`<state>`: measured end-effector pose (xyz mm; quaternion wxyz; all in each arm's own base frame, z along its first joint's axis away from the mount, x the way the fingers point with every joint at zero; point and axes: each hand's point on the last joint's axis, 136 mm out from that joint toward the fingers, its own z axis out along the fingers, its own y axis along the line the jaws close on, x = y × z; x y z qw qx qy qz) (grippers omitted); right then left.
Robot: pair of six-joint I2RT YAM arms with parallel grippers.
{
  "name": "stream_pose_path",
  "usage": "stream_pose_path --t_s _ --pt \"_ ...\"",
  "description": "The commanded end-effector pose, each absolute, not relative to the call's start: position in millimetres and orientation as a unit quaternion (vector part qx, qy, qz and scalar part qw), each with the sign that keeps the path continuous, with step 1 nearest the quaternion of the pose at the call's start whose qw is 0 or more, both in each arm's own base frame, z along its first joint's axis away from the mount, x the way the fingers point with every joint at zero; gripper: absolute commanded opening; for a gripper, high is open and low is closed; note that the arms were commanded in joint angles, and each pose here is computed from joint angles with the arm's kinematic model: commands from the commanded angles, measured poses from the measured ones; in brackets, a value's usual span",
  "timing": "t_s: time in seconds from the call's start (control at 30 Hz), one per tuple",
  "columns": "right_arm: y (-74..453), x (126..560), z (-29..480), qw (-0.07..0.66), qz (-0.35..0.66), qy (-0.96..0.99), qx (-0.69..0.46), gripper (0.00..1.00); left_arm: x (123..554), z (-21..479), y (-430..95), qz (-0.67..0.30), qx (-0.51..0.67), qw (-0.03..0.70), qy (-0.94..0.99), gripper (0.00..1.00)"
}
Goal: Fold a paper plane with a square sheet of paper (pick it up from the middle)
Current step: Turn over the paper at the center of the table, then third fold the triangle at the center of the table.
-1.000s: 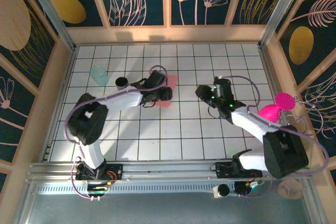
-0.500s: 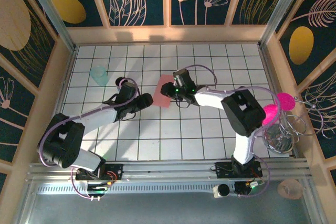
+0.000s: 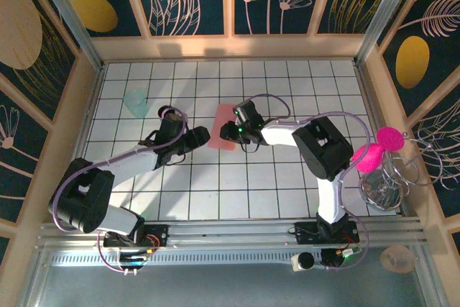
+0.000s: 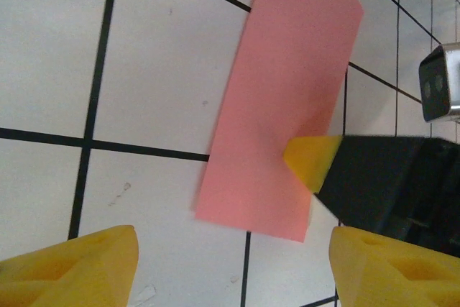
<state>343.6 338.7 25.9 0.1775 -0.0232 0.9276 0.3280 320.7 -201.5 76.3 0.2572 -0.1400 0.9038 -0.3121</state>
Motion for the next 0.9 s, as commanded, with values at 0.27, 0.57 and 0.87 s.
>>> stream_pose_path --t_s 0.27,0.57,0.87 --pt "330.2 300.4 72.6 0.181 0.375 0.905 -0.087 0.3 311.1 79.5 -216.3 -0.347 -0.117 0.223 0.903 0.67" --pt "310.1 321.5 67.4 0.208 0.345 0.915 0.032 0.33 287.8 69.4 -229.6 -0.376 -0.126 0.181 0.9 0.63" --pt "307.9 319.3 35.1 0.172 0.327 0.928 0.051 0.32 283.2 58.9 -248.5 -0.375 -0.109 0.161 0.906 0.58"
